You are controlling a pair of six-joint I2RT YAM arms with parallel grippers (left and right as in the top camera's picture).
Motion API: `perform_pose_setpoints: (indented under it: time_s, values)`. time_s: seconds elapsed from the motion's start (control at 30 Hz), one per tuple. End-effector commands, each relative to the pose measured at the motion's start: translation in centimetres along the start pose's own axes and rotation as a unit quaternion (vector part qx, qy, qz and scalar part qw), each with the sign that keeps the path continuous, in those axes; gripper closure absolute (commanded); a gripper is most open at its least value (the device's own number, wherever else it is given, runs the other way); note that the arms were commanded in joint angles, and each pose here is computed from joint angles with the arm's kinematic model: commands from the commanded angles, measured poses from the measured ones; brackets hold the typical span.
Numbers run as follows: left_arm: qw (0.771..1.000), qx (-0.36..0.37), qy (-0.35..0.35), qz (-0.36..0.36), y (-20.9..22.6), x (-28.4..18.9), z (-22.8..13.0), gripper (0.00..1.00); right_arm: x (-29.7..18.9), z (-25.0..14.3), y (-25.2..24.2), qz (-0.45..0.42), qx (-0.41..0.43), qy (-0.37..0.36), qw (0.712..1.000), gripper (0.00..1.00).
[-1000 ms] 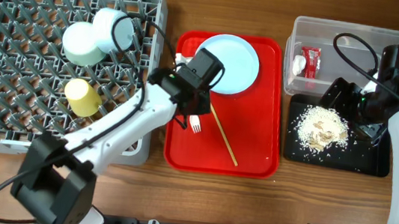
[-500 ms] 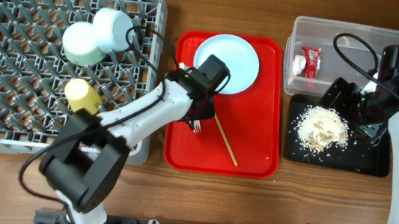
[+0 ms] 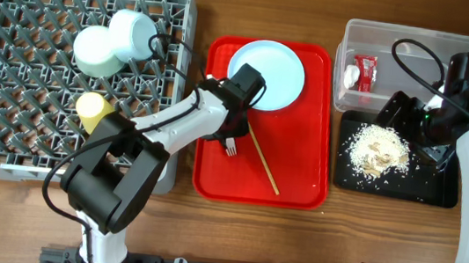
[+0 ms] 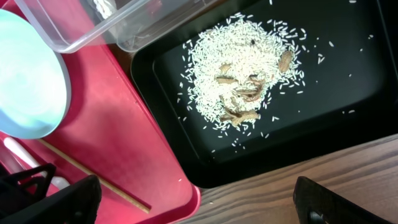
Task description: Sort waste into correct bins and load items into the dishwasher rack
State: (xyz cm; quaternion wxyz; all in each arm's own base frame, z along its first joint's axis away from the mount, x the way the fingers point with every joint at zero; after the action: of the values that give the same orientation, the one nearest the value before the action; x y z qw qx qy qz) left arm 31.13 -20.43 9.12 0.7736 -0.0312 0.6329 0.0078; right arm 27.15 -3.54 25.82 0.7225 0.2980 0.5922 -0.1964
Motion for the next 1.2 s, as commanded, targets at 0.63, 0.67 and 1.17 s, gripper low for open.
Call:
perform_pose_setpoints:
  time_s: [0.63, 0.67, 1.17]
  values:
    - [1.0, -0.005, 0.011, 0.014, 0.4, 1.0, -0.4, 0.96, -0.8, -0.1, 0.0, 0.011, -0.007, -0.01, 1.0, 0.0]
    - [1.0, -0.004, 0.01, 0.013, 0.4, 0.9, -0.4, 0.96, -0.8, -0.1, 0.0, 0.011, -0.007, -0.009, 1.0, 0.0]
    - [0.992, 0.087, -0.081, -0.035, 2.3, -10.2, 1.4, 0.96, -0.8, -0.2, 0.0, 0.011, -0.007, -0.009, 1.0, 0.0]
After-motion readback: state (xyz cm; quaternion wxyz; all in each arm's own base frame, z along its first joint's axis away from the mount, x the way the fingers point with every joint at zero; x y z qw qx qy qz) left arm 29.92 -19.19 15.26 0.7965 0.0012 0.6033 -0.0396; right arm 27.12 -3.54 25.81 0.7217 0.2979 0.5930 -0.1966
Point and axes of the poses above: each gripper's point midway between its finger pads, its own x axis out along the fingers, its own y axis along the line the jaws close on, z = x × y, the point moved 9 cm from there along -x, back along the fingers, and after that the axes turned 10 degrees about x, right-handed, at the moved point
